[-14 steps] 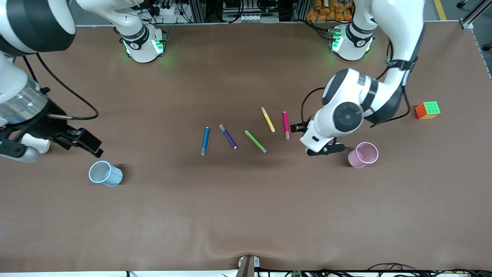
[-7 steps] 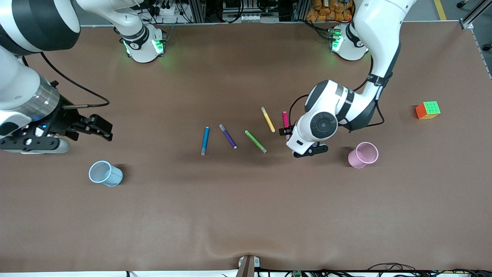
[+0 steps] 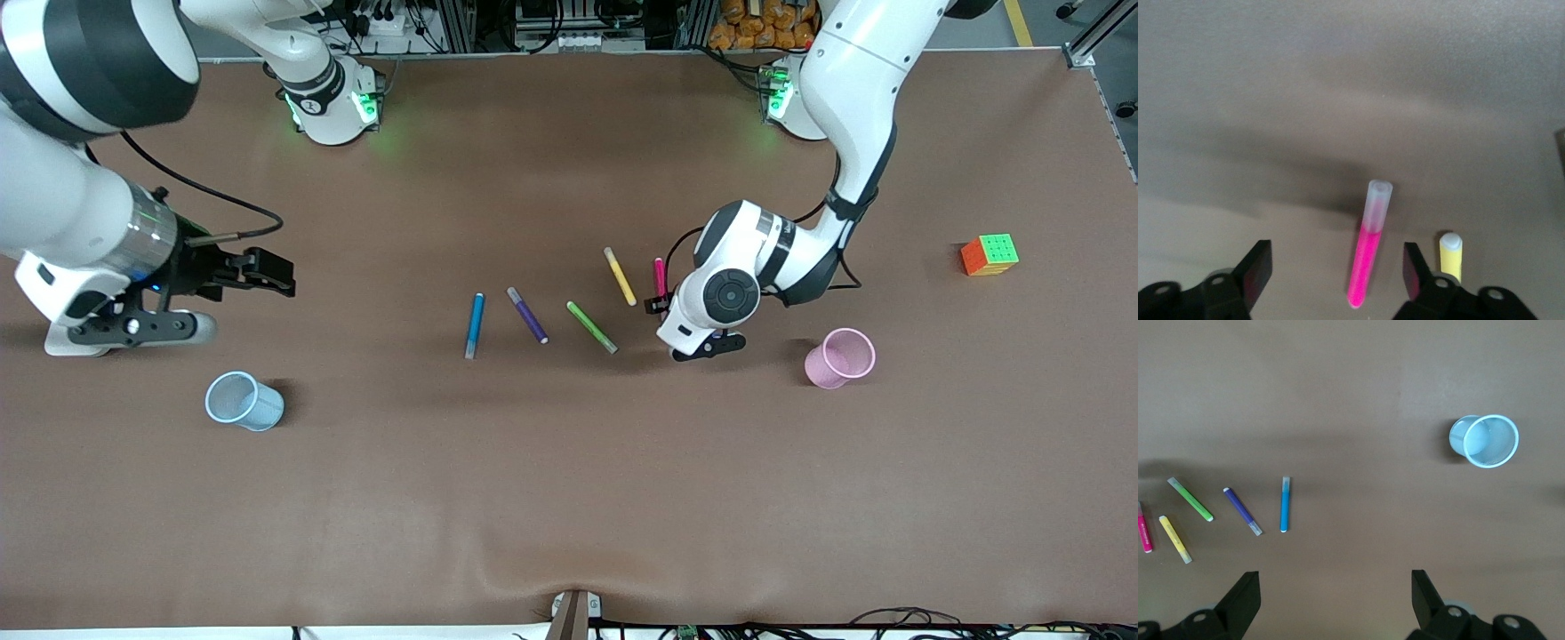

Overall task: Place pink and blue markers in matching cups
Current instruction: 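Grasp the pink marker with the left gripper while the right gripper reaches the blue marker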

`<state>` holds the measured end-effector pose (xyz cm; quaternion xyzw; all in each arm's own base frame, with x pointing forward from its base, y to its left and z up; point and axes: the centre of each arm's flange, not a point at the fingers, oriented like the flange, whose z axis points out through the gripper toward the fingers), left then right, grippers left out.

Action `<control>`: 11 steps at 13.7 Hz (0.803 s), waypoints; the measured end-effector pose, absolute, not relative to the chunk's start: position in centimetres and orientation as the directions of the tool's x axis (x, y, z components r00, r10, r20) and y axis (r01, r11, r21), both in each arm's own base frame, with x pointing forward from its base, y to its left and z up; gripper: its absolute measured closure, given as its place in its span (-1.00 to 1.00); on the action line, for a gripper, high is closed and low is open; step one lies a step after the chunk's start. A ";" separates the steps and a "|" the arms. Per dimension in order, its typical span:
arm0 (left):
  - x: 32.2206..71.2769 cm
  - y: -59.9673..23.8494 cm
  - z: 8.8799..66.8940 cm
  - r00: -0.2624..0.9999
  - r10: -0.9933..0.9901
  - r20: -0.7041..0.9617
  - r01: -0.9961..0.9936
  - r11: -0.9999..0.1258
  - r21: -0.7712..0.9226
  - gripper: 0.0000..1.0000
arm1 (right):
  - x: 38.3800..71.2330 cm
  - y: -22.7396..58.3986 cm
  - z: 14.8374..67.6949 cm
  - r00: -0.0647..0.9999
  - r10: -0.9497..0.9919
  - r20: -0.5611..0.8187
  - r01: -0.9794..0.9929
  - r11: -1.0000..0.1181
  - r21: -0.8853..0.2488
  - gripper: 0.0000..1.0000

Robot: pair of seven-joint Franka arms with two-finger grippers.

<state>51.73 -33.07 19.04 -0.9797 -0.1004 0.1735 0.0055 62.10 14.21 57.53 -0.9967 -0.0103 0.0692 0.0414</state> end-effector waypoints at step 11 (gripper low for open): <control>51.4 -34.3 16.7 0.923 0.197 -0.330 0.202 -0.979 -0.020 0.30 | 63.7 25.0 34.4 0.985 0.134 -0.113 0.125 -0.989 -0.078 -1.00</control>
